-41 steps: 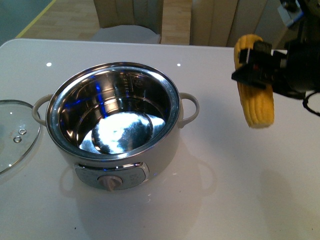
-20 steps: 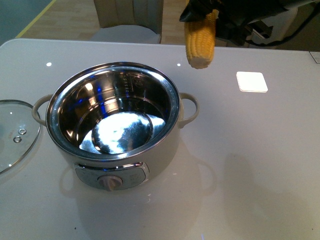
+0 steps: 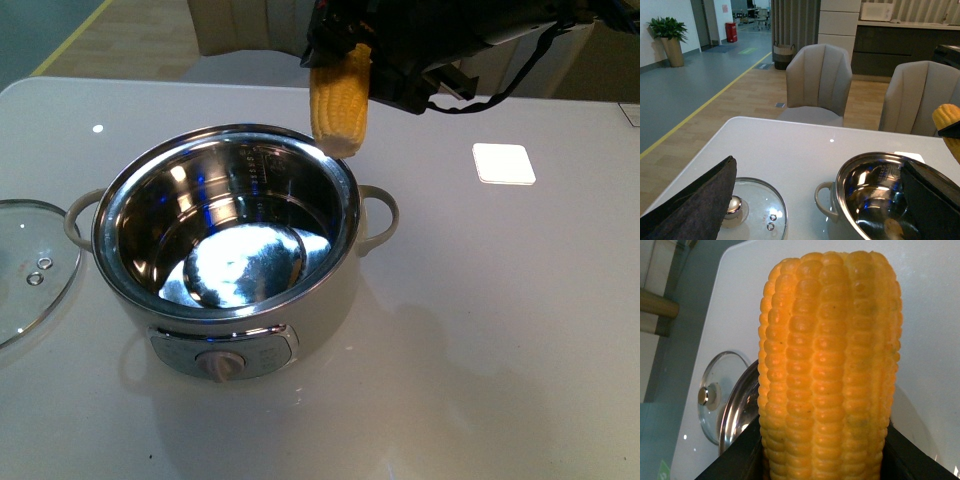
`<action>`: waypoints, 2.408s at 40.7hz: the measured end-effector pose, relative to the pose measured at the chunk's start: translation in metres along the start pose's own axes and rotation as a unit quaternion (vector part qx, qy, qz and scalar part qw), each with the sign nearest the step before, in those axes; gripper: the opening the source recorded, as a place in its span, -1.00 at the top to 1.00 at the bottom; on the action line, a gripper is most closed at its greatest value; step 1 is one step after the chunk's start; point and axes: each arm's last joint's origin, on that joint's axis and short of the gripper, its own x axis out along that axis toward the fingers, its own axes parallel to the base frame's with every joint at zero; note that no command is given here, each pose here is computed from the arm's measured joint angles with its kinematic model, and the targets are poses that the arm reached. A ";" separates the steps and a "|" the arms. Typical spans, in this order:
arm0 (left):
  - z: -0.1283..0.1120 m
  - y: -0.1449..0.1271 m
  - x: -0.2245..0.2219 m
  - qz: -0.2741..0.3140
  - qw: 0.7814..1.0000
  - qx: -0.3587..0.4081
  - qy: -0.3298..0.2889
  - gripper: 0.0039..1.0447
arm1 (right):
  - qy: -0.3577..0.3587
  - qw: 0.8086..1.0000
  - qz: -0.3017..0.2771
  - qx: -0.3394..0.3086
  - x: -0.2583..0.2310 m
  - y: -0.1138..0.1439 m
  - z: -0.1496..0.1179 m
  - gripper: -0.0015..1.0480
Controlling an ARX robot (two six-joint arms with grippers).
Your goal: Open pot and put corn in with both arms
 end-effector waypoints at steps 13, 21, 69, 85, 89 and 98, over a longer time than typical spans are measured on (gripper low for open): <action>0.000 0.000 0.000 0.000 1.000 0.000 0.000 -0.87 | 0.035 0.999 0.008 0.010 0.021 0.011 -0.022 0.16; 0.000 0.000 0.000 0.000 1.000 0.000 0.000 -0.87 | 0.051 0.998 0.016 0.032 0.036 0.014 -0.030 0.12; 0.000 0.000 0.000 0.000 1.000 0.000 0.000 -0.87 | 0.008 0.998 -0.031 0.051 0.010 -0.002 -0.027 -0.83; 0.000 0.000 0.000 0.000 1.000 0.000 0.000 -0.87 | -0.211 0.971 -0.051 0.100 -0.152 -0.054 0.008 -0.83; 0.000 0.000 0.000 0.000 1.000 0.000 0.000 -0.87 | -0.246 0.960 -0.118 0.069 -0.191 -0.068 -0.006 -0.83; 0.000 0.000 0.000 0.000 1.000 0.000 0.000 -0.87 | -0.275 0.940 -0.203 0.015 -0.241 -0.081 -0.043 -0.83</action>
